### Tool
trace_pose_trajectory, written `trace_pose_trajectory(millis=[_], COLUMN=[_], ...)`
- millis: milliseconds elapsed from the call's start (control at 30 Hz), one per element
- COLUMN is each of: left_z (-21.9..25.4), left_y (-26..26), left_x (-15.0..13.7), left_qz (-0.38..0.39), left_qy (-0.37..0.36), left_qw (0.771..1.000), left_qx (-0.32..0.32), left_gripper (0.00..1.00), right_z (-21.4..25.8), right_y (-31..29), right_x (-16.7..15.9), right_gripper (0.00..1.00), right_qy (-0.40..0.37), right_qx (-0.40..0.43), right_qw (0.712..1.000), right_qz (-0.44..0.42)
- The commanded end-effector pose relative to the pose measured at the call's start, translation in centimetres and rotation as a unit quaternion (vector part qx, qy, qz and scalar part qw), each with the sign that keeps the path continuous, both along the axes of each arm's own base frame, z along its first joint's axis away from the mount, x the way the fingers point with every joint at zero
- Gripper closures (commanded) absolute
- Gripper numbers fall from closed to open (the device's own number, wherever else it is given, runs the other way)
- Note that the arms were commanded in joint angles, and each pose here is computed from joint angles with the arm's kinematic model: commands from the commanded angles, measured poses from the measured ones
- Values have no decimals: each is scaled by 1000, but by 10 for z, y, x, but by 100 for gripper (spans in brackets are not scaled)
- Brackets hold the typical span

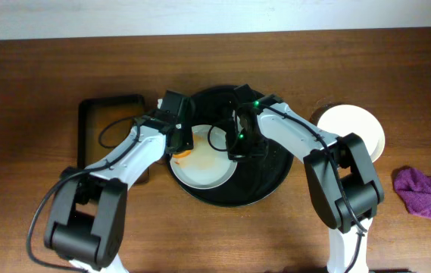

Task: Clean dirty plates on tray and stack at the side

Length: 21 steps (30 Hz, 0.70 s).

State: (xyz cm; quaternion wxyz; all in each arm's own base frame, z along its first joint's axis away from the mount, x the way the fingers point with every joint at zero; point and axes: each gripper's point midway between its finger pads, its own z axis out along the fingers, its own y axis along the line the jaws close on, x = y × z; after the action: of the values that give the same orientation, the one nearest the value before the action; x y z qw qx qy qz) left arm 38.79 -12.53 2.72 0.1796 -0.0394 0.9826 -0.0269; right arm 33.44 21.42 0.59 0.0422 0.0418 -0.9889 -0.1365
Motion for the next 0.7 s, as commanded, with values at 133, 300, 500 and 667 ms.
trace_pose_trajectory(millis=[133,300,500,667], left_z=[90,82,83,83], left_y=[51,90,92,92], left_x=[-10,-19,-17,-17], left_qz=[64,111,114,114], left_qy=[-77,-39,-41,-41], left_qw=[994,992,992,992], left_qx=[41,38,31,31], left_gripper=[100,100,100,100], right_z=[-8,81,180,227], right_y=[-40,-81,-135,-97], right_x=[-3,31,42,34], right_gripper=[96,96,96,96], right_qy=[-2,-136,-274,-379], right_qx=[-108,-208,-401,-494], right_qw=[994,968,874,781], right_qz=[-8,-25,-5,54])
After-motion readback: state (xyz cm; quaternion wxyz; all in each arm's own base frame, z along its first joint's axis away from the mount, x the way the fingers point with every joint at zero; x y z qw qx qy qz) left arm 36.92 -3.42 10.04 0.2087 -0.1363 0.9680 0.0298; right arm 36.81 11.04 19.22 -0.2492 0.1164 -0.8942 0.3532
